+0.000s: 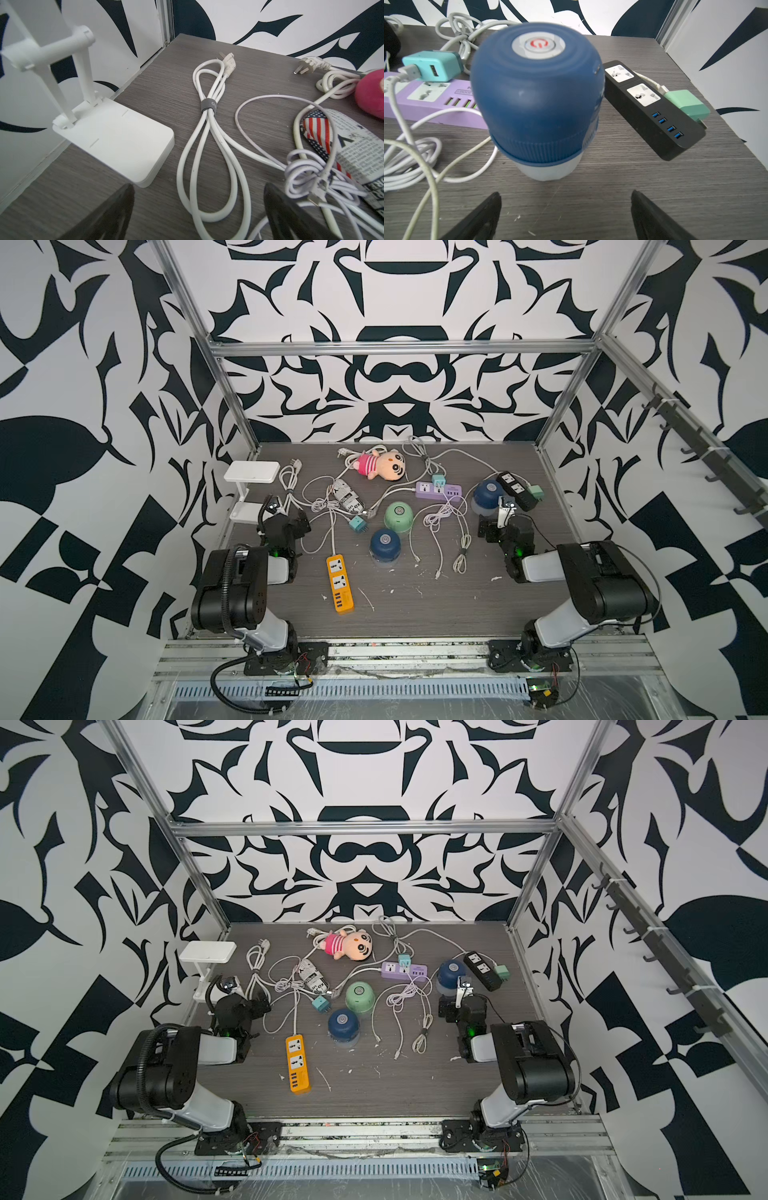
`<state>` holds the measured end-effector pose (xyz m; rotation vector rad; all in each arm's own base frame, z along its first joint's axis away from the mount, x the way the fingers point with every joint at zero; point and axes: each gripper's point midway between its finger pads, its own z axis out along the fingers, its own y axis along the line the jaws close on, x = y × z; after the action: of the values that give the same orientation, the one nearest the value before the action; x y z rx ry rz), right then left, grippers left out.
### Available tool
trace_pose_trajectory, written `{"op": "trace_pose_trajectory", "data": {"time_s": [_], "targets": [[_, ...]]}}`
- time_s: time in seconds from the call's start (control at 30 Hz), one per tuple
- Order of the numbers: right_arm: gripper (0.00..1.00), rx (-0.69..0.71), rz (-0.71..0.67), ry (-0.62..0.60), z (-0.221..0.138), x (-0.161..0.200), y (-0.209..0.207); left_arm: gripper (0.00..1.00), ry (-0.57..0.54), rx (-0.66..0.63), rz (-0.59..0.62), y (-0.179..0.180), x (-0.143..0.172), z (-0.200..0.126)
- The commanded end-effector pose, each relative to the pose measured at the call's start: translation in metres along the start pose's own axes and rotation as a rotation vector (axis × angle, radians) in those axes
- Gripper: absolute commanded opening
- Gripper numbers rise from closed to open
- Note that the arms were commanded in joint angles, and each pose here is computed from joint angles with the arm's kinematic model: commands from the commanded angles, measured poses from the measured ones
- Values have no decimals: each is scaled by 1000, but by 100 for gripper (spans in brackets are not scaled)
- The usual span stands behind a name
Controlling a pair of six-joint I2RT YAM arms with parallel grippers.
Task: Charge the cordless meat grinders
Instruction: Pick up the charging cable from the center of the board.
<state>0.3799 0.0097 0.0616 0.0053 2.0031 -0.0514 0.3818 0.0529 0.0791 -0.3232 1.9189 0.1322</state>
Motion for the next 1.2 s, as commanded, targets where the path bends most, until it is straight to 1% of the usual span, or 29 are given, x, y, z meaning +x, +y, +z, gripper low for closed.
{"op": "trace_pose_trajectory", "data": {"time_s": [0.0,0.87,0.97,1.0,1.07,1.1,1.13,1.17], "targets": [[100,-8,-2,-69,-1,-21,2,99,-32,0,-5,-2,-12,1],[100,-3,-4,-70,-1,-21,1,99,-33,-1,-3,-2,-13,1],[100,1,1,-71,-1,-21,0,100,-34,-1,-4,-2,-13,1],[100,26,3,-73,-2,-22,-4,99,-36,2,-2,-2,-13,1],[100,51,16,-85,-11,-32,-9,99,-60,0,4,-2,-20,-1],[100,63,23,-93,-19,-42,-11,99,-38,-15,14,-3,-24,0],[100,70,26,-98,-25,-50,-13,100,10,-37,22,-3,-26,0],[100,106,40,-103,-34,-61,-20,99,46,-54,29,-4,-33,1]]}}
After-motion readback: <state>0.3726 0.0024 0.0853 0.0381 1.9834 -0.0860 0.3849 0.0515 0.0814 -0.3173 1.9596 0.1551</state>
